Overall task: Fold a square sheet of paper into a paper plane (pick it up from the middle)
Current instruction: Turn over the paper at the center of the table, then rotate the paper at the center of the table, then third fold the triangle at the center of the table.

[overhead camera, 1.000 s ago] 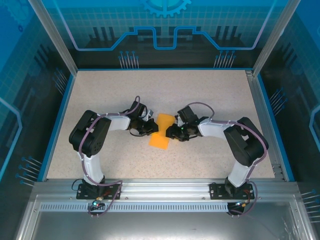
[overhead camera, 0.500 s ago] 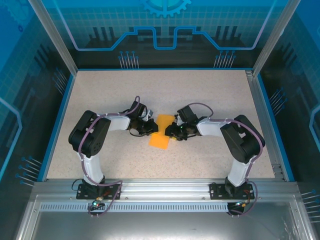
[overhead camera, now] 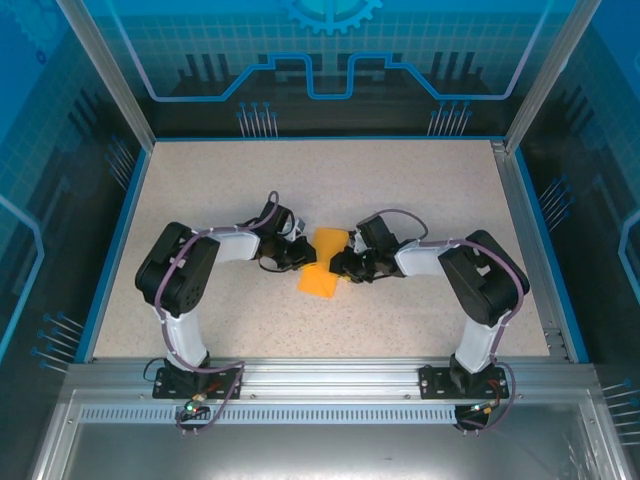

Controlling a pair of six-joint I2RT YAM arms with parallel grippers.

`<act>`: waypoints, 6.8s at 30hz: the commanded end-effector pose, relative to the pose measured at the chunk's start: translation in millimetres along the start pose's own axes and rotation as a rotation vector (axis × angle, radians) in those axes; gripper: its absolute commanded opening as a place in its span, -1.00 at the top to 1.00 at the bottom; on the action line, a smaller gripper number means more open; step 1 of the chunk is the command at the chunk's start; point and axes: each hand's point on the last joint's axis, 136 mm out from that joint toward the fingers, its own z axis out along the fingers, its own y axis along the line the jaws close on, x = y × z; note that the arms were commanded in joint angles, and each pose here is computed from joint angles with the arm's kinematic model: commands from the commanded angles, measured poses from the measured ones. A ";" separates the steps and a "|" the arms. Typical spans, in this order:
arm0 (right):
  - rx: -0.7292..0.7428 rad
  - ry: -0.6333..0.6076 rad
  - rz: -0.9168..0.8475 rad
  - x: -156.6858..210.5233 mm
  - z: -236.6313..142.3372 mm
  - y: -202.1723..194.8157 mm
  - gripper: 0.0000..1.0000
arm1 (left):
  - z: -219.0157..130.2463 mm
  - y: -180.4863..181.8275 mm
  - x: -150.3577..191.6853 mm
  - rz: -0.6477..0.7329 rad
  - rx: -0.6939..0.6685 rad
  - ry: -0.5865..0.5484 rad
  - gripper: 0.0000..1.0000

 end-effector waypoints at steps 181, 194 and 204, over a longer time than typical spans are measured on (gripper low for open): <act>0.243 0.052 0.081 57.5 -33.3 -38.3 0.02 | 32.2 -0.3 -18.6 -0.097 -0.157 0.052 0.27; 0.180 0.028 0.041 47.0 -30.3 -13.7 0.17 | 32.4 -0.9 -17.8 -0.100 -0.152 0.056 0.27; 0.135 0.010 0.019 40.6 -30.7 -3.1 0.06 | 30.8 -1.5 -19.0 -0.094 -0.156 0.051 0.27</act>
